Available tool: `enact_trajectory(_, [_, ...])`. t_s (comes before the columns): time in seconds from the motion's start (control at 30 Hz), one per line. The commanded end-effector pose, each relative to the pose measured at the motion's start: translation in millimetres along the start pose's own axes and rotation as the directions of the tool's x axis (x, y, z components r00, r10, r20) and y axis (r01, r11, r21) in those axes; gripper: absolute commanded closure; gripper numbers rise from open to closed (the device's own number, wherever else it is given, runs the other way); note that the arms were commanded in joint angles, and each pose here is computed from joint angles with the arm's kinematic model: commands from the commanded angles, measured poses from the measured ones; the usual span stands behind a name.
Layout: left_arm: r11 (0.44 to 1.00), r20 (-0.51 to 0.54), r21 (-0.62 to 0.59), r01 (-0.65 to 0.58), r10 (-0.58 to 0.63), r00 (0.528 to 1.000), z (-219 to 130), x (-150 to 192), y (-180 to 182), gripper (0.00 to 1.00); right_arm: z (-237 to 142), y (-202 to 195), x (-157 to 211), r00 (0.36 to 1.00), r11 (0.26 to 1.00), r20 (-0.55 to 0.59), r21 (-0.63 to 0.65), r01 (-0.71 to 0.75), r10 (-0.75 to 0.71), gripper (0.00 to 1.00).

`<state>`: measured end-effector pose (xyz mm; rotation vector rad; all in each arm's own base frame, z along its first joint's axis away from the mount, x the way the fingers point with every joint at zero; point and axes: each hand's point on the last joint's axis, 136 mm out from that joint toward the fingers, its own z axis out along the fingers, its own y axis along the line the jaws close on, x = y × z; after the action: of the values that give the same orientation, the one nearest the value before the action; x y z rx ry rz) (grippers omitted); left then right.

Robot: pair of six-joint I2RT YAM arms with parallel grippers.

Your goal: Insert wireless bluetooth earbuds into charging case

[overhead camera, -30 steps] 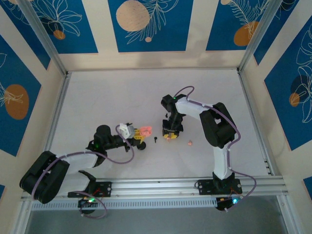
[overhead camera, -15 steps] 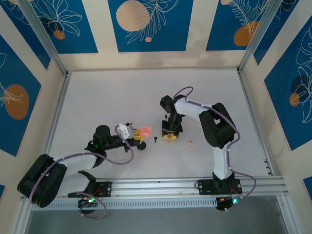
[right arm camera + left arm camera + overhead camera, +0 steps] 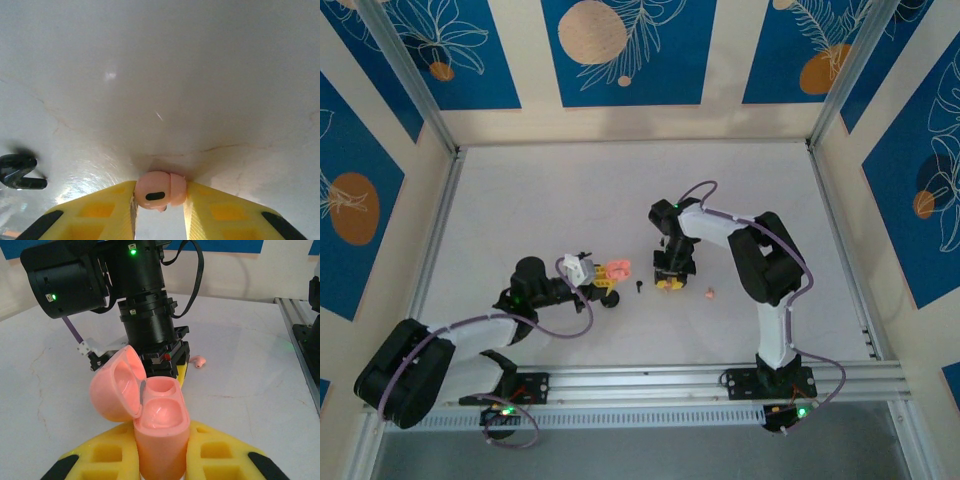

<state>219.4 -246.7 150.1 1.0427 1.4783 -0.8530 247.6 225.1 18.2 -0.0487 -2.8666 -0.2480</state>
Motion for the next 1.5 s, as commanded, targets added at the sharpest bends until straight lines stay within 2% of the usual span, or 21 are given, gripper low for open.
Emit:
enact_trajectory(0.0, [0.999, 0.027, 0.005, -0.039, 0.039, 0.999, -0.9, -11.5, 1.9, 0.86, -7.4, -0.8, 1.4, 0.999, 1.0, 0.038, -0.007, -0.015, 0.015, 0.65])
enact_trajectory(0.07, [0.999, 0.029, 0.004, -0.042, 0.041, 0.999, -1.0, -12.5, 2.1, 0.86, -10.4, 0.8, -0.2, 0.999, 1.0, 0.049, -0.011, -0.013, 0.014, 0.61])
enact_trajectory(0.37, [0.999, 0.032, 0.001, -0.045, 0.045, 0.998, -1.9, -14.8, 2.2, 0.86, -12.0, 4.3, -4.1, 0.999, 1.0, 0.048, -0.012, -0.004, 0.005, 0.61])
enact_trajectory(0.9, [0.999, 0.003, 0.011, -0.04, 0.04, 0.999, 0.9, -7.8, 2.6, 0.86, -12.0, 3.7, -10.5, 0.996, 1.0, 0.085, -0.015, 0.011, -0.009, 0.72])
enact_trajectory(1.17, [0.999, 0.015, 0.019, -0.037, 0.037, 0.999, 11.6, -4.1, 8.4, 0.88, -31.7, 3.2, -16.9, 0.966, 0.996, 0.259, -0.085, 0.028, -0.005, 0.72])
enact_trajectory(1.47, [0.999, 0.059, 0.005, -0.051, 0.05, 0.997, 30.9, -2.0, 17.3, 0.88, -65.9, 17.2, -21.2, 0.85, 0.968, 0.527, -0.209, 0.142, -0.012, 0.72])
